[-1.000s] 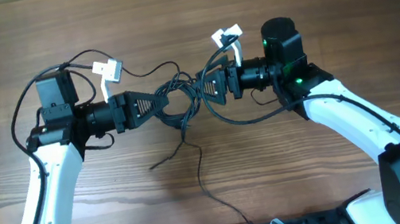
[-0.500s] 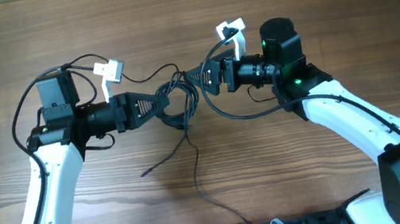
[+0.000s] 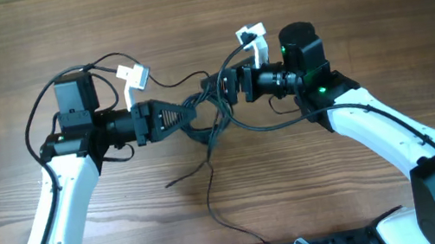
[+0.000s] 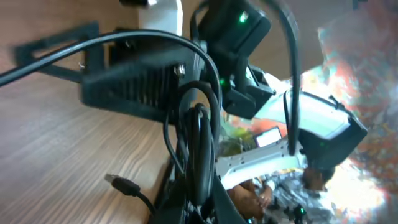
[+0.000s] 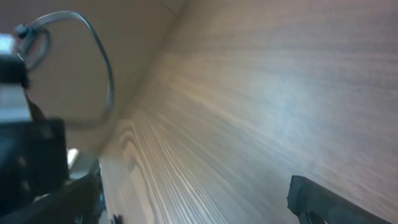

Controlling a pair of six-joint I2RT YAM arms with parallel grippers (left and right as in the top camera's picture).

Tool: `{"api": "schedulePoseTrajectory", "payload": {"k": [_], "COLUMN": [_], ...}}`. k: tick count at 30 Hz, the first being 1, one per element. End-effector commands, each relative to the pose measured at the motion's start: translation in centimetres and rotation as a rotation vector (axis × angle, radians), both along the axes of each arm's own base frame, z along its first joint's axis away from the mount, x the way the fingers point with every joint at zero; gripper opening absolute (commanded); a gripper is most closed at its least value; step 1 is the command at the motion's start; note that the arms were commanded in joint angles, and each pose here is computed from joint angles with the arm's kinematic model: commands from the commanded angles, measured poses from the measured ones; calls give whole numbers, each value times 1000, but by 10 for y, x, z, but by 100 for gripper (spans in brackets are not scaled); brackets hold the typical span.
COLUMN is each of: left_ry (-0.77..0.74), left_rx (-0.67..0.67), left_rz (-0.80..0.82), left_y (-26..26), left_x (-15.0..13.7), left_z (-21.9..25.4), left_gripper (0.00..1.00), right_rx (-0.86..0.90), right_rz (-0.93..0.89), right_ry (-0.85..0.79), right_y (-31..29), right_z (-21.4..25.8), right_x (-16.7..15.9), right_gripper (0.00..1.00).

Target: Untangle cables

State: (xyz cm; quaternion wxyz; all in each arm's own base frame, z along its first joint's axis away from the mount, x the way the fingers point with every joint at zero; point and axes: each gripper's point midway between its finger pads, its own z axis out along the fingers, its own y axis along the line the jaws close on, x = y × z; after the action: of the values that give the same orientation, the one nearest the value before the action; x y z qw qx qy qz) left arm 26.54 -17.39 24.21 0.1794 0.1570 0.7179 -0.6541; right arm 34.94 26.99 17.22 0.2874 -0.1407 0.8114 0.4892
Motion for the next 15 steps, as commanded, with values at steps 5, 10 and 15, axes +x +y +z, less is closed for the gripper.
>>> {"api": "schedulePoseTrajectory", "payload": {"k": [5, 10, 15], "left_ry": [-106, -127, -122], "left_rx": [-17, -47, -74], "left_rz": [117, 96, 75], "left_y": [39, 39, 38], "left_x": [18, 15, 11], "left_z": [13, 19, 24], "left_gripper": [4, 4, 4], "right_rx": [81, 137, 186], "right_rz": [266, 357, 366], "right_ry": [-117, -7, 58], "right_y": [-10, -4, 1], "right_z": [9, -13, -31], "right_x": [-27, -46, -37], "right_gripper": [100, 99, 100]}}
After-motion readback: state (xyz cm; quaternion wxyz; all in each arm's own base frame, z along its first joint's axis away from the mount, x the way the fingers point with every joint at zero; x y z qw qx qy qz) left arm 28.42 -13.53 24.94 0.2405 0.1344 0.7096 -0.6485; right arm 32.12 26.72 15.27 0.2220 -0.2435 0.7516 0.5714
